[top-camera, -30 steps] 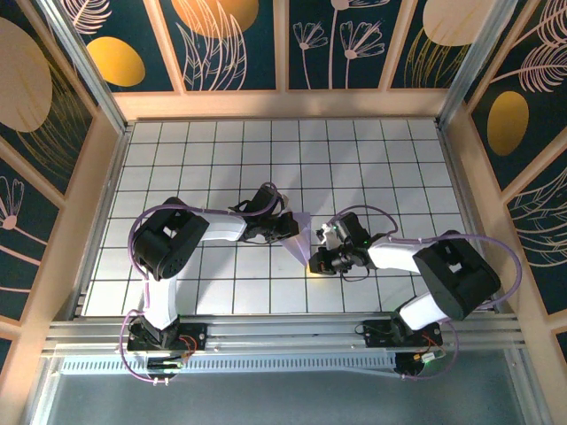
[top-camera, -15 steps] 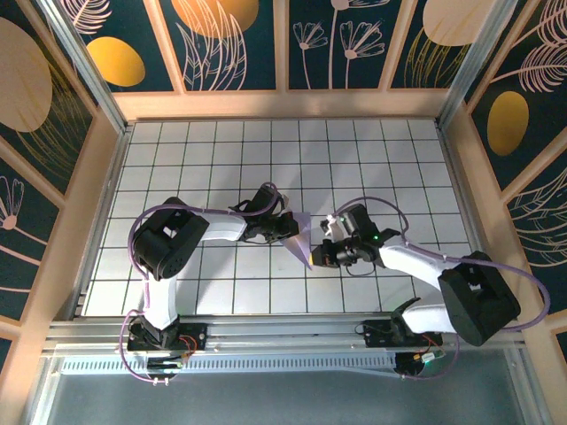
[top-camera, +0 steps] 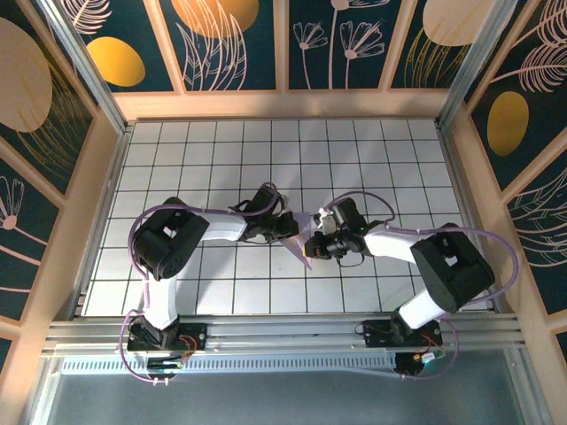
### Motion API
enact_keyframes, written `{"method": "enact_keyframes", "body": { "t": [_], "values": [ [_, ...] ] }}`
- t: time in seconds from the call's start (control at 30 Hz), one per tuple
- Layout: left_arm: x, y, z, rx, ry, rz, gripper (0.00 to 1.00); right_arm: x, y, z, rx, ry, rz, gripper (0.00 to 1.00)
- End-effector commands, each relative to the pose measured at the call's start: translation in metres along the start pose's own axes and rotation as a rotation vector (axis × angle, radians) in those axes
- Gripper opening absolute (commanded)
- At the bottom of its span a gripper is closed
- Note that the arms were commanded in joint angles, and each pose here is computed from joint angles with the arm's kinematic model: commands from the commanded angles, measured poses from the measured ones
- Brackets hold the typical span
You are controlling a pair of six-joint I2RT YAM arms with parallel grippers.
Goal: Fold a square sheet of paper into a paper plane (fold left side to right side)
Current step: Fourth fold the wing at the center of the table.
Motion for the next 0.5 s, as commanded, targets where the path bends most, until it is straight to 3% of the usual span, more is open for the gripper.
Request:
{"method": "enact_keyframes", "body": {
  "t": [0.0, 0.47],
  "values": [
    [0.005, 0.043, 0.010, -0.192, 0.008, -0.047, 0.04, -0.011, -0.001, 0.004, 0.014, -0.026, -0.015, 0.00],
    [0.005, 0.043, 0.010, -0.191, 0.006, -0.046, 0.04, 0.017, -0.018, 0.015, 0.069, 0.077, 0.045, 0.00]
  ]
}}
Point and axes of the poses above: each hand's point on the last joint's axis, 136 mm out from that joint toward the fingers, its own z axis out along the fingers, its own y axis along the line the jaws close on, x = y × z, the point moved 8 cm from there along -z, back along the fingers, and after that the axes turned 15 degrees about -z, right-handed, at the moved point
